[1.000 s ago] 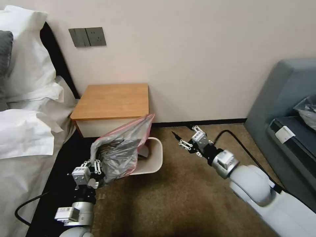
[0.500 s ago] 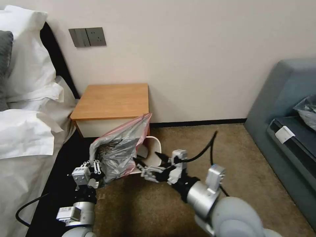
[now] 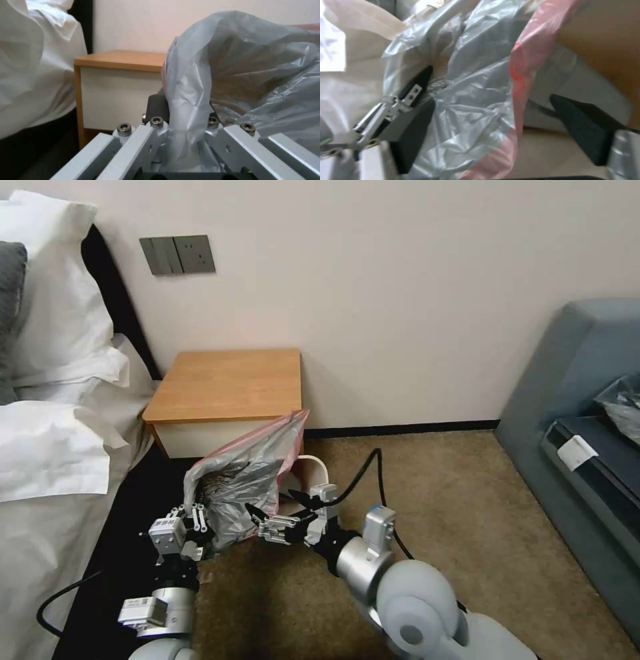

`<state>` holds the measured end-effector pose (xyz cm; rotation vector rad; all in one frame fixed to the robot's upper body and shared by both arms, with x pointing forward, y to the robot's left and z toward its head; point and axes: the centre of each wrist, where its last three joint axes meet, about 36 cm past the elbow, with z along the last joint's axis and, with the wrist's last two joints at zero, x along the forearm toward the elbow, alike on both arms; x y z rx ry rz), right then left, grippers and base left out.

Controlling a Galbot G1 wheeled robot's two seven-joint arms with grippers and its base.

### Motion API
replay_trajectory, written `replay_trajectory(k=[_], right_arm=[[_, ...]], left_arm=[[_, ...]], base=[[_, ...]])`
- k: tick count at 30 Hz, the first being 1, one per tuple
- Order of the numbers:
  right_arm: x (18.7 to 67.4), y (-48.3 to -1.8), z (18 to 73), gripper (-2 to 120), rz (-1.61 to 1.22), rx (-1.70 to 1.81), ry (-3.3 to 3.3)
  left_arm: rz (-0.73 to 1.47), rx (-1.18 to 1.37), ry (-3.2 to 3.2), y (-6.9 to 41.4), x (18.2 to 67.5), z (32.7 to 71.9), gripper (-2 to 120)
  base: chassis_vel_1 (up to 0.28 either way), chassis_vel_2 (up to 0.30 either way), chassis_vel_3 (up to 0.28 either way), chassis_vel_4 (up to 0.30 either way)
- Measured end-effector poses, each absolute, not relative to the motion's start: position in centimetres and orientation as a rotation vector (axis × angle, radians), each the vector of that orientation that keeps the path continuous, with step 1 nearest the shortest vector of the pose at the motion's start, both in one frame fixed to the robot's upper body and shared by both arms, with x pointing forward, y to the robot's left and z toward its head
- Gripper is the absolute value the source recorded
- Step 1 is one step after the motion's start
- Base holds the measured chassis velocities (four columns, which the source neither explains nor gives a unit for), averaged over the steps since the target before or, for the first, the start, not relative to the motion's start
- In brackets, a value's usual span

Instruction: Pick up the garbage bag from the table and place it over the trash can.

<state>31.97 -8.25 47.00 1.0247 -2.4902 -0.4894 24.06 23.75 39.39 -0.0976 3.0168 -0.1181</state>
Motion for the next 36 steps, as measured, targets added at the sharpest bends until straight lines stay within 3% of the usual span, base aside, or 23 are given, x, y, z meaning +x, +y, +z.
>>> replay_trajectory(k=[4, 6, 8, 9, 13, 17, 20, 22, 24, 36], right_arm=[[32.4, -7.9, 46.6, 70, -0.477, 1.029, -2.497], [32.5, -7.9, 46.6, 68, -0.476, 1.03, -2.5], [32.7, -7.7, 46.5, 55, -0.473, 1.036, -2.507], [32.7, -7.7, 46.5, 55, -0.473, 1.036, -2.507], [32.9, -7.6, 46.3, 36, -0.46, 1.047, -2.518], [33.0, -7.7, 46.1, 28, -0.453, 1.048, -2.526], [32.9, -7.7, 46.0, 11, -0.444, 1.052, -2.534], [32.9, -7.7, 46.0, 10, -0.443, 1.052, -2.535], [32.9, -7.8, 46.1, 0, -0.437, 1.054, -2.541], [31.2, -8.4, 46.8, 0, -0.448, 1.063, -2.562]], left_arm=[[-0.117, -0.099, 3.018, 23.9, 24.2, 39.3, 6], [-0.117, -0.1, 3.017, 23.9, 24.2, 39.4, 6], [-0.115, -0.103, 3.017, 24.1, 24.3, 39.4, 6], [-0.115, -0.103, 3.017, 24.1, 24.3, 39.4, 6], [-0.119, -0.109, 3.018, 24.3, 24.4, 39.4, 6], [-0.121, -0.112, 3.018, 24.4, 24.5, 39.3, 6], [-0.125, -0.115, 3.019, 24.4, 24.6, 39.3, 6], [-0.125, -0.115, 3.019, 24.4, 24.6, 39.3, 6], [-0.126, -0.115, 3.019, 24.4, 24.6, 39.3, 6], [-0.126, -0.131, 3.003, 24.7, 24.5, 40.0, 6]], base=[[0.0, 0.0, 0.0, 0.0], [0.0, 0.0, 0.0, 0.0], [0.0, 0.0, 0.0, 0.0], [0.0, 0.0, 0.0, 0.0], [0.0, 0.0, 0.0, 0.0], [0.0, 0.0, 0.0, 0.0], [0.0, 0.0, 0.0, 0.0], [0.0, 0.0, 0.0, 0.0], [0.0, 0.0, 0.0, 0.0], [0.0, 0.0, 0.0, 0.0]])
